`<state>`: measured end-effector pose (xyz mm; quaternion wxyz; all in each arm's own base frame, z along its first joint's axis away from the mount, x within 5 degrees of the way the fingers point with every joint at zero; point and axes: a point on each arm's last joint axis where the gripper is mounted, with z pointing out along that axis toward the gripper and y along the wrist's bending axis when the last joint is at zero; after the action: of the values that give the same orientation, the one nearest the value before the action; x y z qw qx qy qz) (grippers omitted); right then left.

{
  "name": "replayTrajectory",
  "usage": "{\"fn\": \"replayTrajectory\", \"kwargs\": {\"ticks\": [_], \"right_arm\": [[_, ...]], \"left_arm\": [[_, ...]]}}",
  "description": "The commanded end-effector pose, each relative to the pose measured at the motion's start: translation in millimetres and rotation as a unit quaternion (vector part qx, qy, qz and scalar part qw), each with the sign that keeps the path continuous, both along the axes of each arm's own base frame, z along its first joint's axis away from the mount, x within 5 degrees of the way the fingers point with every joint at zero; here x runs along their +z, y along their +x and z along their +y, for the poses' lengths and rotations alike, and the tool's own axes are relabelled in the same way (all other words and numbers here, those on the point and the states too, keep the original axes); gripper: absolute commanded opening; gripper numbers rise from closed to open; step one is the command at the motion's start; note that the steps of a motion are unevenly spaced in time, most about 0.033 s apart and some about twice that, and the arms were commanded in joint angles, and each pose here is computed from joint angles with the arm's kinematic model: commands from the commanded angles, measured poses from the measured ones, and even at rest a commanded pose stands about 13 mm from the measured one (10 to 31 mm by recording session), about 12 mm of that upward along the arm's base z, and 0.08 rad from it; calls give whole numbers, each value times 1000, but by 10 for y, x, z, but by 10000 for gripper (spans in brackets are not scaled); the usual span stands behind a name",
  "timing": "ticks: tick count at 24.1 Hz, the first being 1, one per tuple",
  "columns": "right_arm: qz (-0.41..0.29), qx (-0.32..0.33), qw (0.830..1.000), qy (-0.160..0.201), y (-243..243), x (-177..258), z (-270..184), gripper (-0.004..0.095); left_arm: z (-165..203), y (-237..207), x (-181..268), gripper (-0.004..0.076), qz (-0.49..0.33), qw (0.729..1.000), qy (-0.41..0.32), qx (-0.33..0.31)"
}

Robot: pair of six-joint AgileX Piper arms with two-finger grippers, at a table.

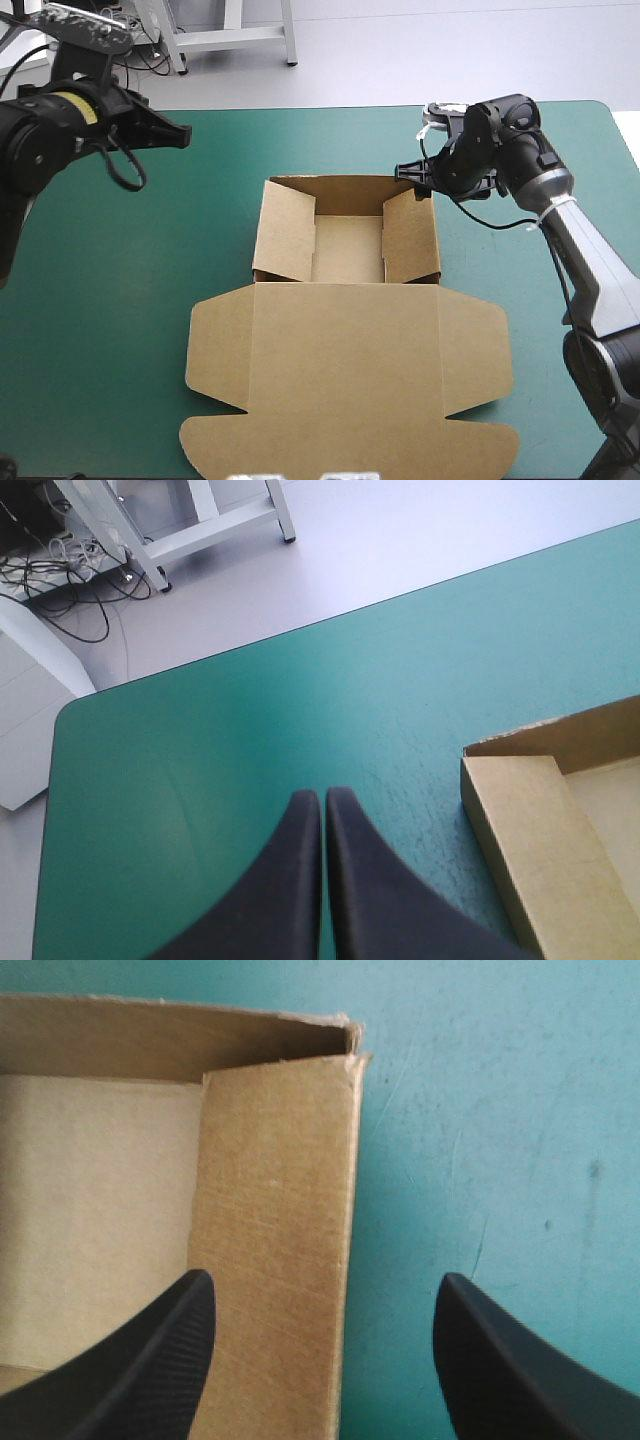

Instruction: Fold the box

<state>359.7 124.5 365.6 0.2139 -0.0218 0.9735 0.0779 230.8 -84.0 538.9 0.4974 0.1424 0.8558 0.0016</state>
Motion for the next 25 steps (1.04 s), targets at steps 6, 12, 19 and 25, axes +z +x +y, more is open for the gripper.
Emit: {"fn": "replayTrajectory", "kwargs": {"ticks": [6,12,19,25], "right_arm": [[38,6,999,20,80,-190,62,589],[74,5,997,6,233,-496,108,589],[110,16,994,22,310,-732,190,419],[115,20,992,41,299,-726,224,-17]], "left_arm": [[311,-673,-140,-10,14,1000,16,-3],[448,-1036,-614,-10,59,998,21,-14],[624,-1511,-1370,-10,86,996,10,-29],[712,-1695,-1991,-10,133,991,-26,13]]}}
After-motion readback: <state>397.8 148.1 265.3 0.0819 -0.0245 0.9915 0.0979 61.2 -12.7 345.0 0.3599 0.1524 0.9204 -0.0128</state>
